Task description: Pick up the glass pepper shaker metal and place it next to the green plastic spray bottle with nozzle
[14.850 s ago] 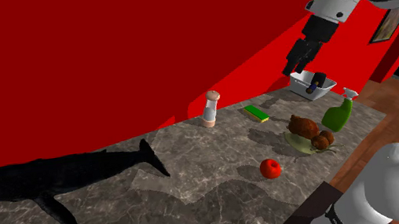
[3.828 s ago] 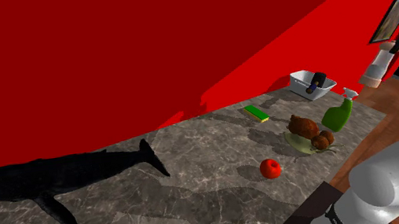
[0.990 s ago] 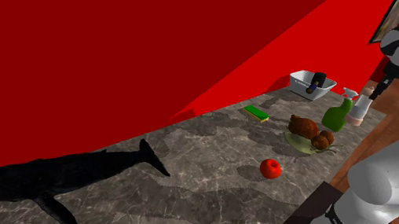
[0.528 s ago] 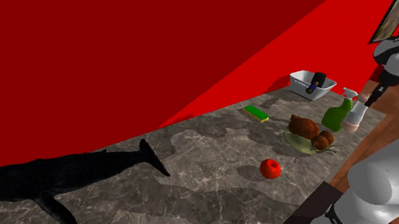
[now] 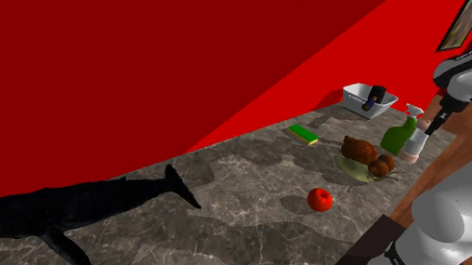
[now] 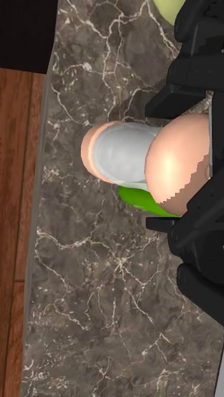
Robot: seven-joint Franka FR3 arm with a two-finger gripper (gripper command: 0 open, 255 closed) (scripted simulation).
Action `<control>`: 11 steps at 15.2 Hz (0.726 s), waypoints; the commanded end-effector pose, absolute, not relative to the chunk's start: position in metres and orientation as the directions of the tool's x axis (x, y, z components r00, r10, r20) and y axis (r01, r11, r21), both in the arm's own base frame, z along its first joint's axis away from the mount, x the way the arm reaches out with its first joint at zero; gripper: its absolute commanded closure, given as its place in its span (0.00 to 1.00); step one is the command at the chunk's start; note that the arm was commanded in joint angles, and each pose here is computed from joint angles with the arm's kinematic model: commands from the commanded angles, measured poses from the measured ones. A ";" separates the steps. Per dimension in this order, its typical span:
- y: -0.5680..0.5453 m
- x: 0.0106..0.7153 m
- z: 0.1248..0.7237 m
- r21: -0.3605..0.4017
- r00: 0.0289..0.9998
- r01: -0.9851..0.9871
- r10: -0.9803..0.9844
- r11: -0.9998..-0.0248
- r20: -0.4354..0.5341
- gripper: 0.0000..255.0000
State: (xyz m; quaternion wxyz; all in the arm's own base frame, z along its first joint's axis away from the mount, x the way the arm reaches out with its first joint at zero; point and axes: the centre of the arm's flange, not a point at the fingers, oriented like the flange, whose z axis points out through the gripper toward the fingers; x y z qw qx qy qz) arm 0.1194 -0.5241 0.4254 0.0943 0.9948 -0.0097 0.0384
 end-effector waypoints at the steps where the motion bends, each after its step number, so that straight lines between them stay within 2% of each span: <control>1: -0.525 0.120 0.414 0.188 0.997 -0.027 -0.012 -0.982 0.078 1.00; 10: -0.525 0.120 0.405 0.188 0.997 -0.027 -0.012 -0.982 0.078 1.00; 11: -0.525 0.120 0.405 0.188 0.997 -0.027 -0.012 -0.982 0.078 0.00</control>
